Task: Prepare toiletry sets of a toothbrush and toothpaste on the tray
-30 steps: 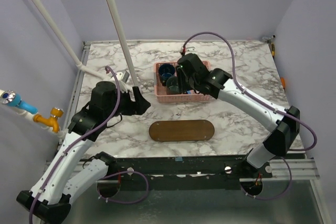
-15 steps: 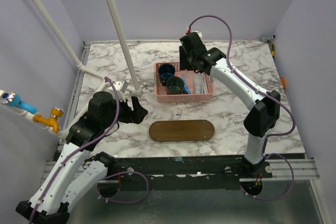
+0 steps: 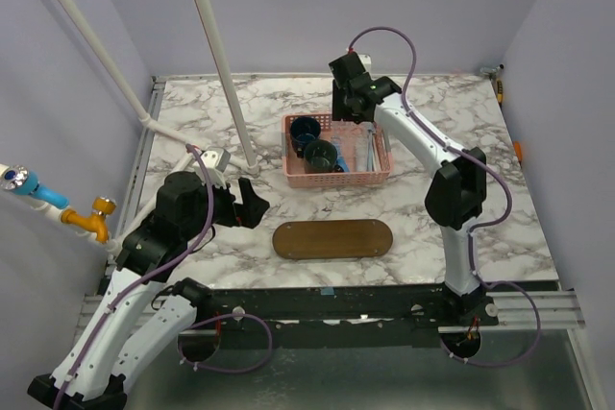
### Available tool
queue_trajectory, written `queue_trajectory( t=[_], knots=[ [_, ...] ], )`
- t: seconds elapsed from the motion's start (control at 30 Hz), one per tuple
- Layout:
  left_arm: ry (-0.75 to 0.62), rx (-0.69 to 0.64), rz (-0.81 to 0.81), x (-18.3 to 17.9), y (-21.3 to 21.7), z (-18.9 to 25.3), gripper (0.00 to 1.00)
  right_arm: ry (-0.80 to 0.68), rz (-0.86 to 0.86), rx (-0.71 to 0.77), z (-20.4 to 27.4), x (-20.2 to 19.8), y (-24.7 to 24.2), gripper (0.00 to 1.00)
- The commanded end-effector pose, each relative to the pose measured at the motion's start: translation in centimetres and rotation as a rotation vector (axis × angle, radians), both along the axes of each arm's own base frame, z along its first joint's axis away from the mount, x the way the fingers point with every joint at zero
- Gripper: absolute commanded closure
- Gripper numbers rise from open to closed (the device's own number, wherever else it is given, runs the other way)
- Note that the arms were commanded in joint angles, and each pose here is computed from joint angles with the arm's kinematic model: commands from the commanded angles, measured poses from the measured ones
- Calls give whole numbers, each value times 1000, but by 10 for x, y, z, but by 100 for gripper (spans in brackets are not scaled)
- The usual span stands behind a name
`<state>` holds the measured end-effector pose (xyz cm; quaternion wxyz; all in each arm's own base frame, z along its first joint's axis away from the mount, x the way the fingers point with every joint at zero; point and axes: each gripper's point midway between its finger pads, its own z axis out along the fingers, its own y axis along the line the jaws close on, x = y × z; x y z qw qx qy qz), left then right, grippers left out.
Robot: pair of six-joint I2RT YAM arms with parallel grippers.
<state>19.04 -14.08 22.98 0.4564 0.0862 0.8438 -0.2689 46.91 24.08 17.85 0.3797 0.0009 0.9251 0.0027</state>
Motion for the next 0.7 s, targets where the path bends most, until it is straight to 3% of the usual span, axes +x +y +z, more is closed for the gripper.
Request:
queue_trajectory(
  t=[0.0, 0.67],
  knots=[
    [-24, 12, 19, 3, 4, 2, 1, 42, -14, 11, -10, 5, -2, 43],
    [-35, 11, 21, 2, 4, 4, 1, 126, -50, 5, -58, 13, -3, 48]
  ],
)
